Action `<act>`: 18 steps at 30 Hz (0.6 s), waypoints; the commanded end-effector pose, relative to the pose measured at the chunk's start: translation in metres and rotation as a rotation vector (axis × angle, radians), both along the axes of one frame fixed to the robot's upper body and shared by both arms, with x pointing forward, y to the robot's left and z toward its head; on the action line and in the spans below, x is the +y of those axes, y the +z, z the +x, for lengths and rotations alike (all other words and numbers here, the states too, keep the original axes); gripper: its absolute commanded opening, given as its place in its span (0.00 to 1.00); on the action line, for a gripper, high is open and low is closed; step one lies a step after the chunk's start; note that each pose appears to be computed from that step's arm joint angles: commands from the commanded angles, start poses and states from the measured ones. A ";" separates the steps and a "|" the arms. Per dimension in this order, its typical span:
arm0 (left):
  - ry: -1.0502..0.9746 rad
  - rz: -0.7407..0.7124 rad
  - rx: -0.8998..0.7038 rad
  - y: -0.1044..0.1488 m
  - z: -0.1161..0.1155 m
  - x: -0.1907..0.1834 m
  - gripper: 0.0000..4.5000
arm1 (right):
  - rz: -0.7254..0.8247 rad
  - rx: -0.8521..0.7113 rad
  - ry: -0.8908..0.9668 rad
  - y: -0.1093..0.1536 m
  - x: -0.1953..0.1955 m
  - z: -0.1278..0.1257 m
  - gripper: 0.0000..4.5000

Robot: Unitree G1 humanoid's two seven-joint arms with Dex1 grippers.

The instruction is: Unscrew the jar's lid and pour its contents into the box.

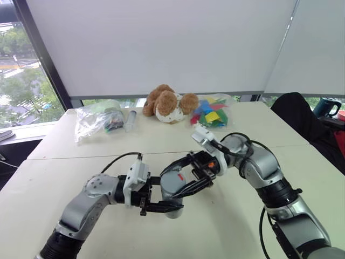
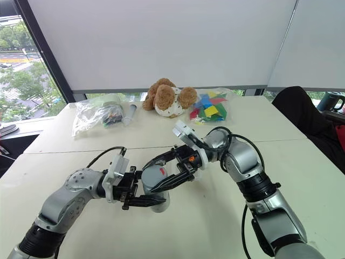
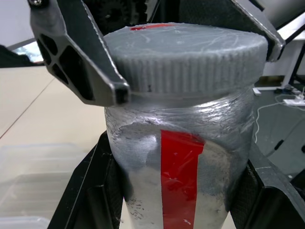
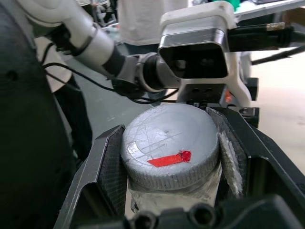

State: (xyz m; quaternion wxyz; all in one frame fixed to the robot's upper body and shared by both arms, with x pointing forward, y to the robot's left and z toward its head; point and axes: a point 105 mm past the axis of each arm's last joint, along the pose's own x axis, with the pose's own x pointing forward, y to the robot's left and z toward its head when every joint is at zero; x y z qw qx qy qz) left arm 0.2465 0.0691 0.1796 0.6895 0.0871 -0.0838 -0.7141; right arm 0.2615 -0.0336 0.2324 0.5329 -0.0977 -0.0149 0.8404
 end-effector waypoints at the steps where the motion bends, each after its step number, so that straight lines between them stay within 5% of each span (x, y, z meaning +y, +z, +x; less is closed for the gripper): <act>1: -0.063 0.012 -0.069 0.009 -0.010 -0.002 0.47 | 0.125 -0.034 0.013 0.032 -0.008 -0.005 0.85; 3: -0.034 0.001 -0.054 0.012 -0.006 0.000 0.47 | 0.104 -0.035 -0.008 0.029 -0.013 -0.004 0.99; 11: 0.199 -0.039 -0.020 0.014 0.019 0.022 0.47 | 0.153 -0.105 -0.272 0.034 -0.029 0.012 0.99; 18: 0.282 -0.088 0.008 0.012 0.024 0.013 0.47 | 0.148 -0.129 -0.435 0.021 0.001 0.008 0.99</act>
